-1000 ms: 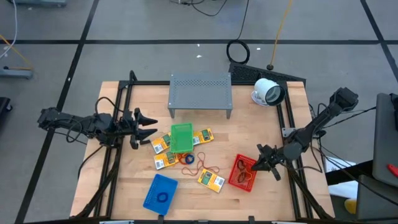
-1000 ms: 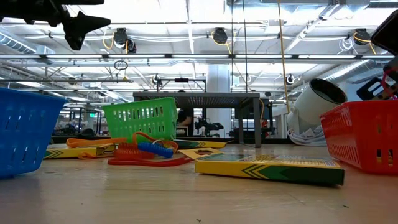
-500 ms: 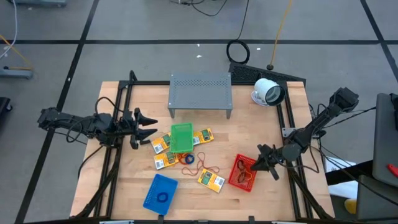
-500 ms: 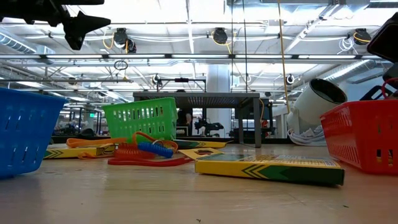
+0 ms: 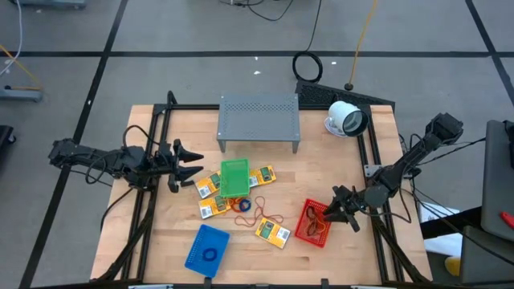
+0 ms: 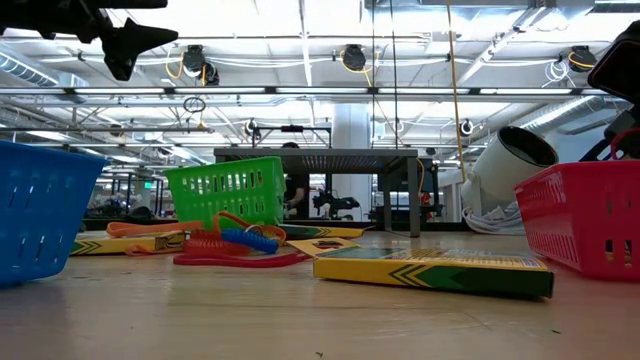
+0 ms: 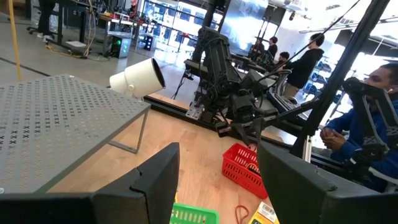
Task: Pick & Place Office Desk Supplies
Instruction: Put the red rubber band into the red bin
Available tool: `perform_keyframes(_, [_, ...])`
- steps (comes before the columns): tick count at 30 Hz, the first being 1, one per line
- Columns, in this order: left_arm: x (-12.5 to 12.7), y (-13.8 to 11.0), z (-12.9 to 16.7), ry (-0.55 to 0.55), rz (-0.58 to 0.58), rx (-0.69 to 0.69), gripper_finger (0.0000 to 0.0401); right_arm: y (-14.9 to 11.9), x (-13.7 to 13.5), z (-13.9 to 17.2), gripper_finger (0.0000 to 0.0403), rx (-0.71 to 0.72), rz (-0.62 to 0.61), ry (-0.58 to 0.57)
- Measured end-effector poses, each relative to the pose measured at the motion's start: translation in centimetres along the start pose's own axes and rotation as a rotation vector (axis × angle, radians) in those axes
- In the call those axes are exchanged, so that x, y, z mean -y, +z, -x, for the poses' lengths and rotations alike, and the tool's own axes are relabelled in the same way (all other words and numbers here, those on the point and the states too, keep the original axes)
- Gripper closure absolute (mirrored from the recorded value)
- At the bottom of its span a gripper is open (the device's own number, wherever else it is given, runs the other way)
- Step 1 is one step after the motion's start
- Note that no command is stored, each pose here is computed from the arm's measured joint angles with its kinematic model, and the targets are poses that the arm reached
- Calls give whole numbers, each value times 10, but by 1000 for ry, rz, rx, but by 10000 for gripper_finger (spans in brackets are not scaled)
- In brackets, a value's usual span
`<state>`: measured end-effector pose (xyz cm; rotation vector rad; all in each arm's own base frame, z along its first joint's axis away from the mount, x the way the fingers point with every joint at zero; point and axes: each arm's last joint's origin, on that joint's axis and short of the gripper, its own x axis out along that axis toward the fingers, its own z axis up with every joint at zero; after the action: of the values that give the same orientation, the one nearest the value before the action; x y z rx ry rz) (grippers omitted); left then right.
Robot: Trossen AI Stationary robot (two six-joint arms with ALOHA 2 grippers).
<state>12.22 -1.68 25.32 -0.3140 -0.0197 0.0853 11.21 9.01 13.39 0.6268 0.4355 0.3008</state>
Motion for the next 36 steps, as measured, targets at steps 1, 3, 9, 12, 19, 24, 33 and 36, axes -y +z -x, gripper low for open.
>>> perform_keyframes(1, [0, 0, 0, 0, 0, 0, 176, 0, 0, 0, 282, 0, -4, 0])
perform_keyframes(3, [0, 0, 0, 0, -1, 0, 176, 0, 0, 0, 274, 4, -9, 5])
perform_keyframes(9, [0, 0, 0, 0, -4, -1, 176, 1, -2, 0, 255, 12, -32, 18])
perform_keyframes(12, [0, 0, 0, 0, -17, -1, 176, 1, -2, 0, 248, 13, -44, 18])
perform_keyframes(19, [0, 0, 0, 0, -22, -1, 176, 0, 0, 0, 243, 5, -114, 4])
perform_keyframes(24, [0, 0, 0, 0, -22, -1, 176, -1, 5, -4, 246, -14, -141, -44])
perform_keyframes(33, [0, 0, 0, 0, -22, -1, 176, 7, -5, -17, 247, -51, -103, -58])
perform_keyframes(36, [0, 0, 0, 0, -22, -1, 176, 12, -13, -21, 247, -52, -102, -31])
